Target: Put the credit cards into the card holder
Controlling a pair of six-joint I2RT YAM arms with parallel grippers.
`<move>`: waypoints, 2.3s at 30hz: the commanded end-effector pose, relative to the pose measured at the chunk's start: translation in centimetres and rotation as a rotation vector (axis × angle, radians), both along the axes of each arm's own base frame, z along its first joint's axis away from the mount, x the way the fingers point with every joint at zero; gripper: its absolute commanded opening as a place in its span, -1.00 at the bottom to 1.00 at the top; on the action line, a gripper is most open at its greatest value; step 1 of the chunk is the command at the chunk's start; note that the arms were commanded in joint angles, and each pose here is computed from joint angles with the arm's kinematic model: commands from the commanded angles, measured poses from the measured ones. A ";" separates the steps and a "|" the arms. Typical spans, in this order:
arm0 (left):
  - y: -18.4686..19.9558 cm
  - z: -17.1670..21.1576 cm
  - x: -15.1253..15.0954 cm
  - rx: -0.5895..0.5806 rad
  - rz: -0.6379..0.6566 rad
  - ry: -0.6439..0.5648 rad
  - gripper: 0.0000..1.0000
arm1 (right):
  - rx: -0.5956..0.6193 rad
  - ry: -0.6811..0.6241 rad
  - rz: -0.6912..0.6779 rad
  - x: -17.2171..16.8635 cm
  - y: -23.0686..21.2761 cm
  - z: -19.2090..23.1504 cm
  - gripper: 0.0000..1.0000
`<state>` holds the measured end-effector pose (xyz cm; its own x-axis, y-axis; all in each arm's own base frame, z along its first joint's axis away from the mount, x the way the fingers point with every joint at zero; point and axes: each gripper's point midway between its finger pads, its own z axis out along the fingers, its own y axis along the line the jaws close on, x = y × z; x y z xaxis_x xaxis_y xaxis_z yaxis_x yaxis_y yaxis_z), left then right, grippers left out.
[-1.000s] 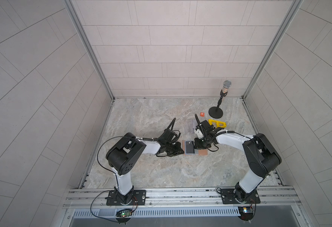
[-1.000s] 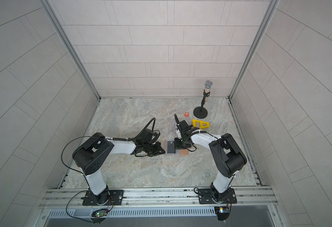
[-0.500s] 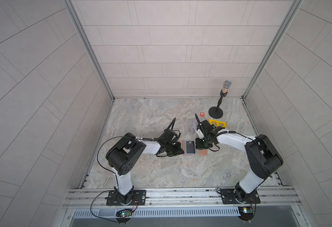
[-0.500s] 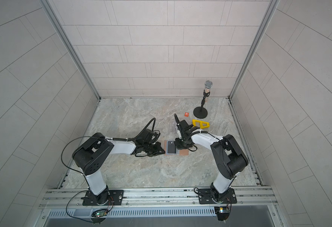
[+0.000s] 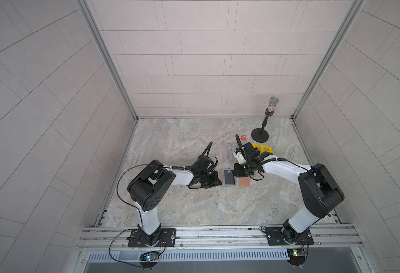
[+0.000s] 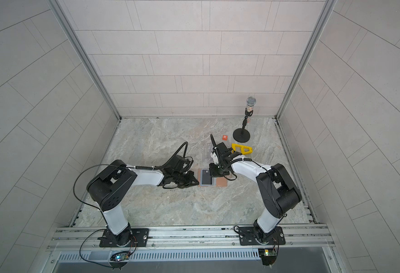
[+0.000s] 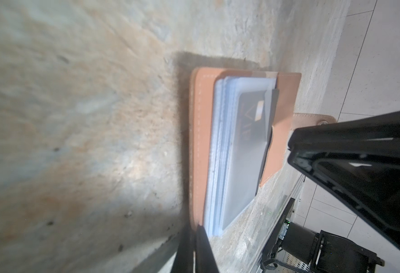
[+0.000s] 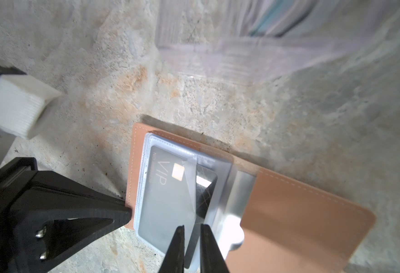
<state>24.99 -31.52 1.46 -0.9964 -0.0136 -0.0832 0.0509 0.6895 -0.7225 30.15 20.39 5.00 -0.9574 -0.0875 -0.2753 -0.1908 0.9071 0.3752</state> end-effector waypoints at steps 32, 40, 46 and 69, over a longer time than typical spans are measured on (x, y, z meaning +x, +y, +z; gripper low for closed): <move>0.8 2.6 0.7 0.136 -0.087 -0.101 -0.84 | -0.062 0.038 0.001 -1.1 -1.1 -2.0 -0.74; 0.3 3.8 1.2 0.108 -0.098 -0.144 -0.93 | -0.001 -0.013 0.004 -0.7 -0.2 0.4 -0.87; 0.3 3.8 1.3 0.106 -0.095 -0.152 -0.93 | 0.043 0.013 0.012 -0.6 0.7 0.0 -0.93; 0.2 3.4 1.8 0.122 -0.090 -0.159 -0.85 | 0.000 0.084 0.008 -1.2 0.2 -3.6 -0.93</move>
<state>26.13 -30.71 3.71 -0.9772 0.0857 -0.1941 0.1887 0.7692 -0.6105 29.70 21.14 2.78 -0.9699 -0.0887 -0.2270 -0.1787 0.8920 0.4153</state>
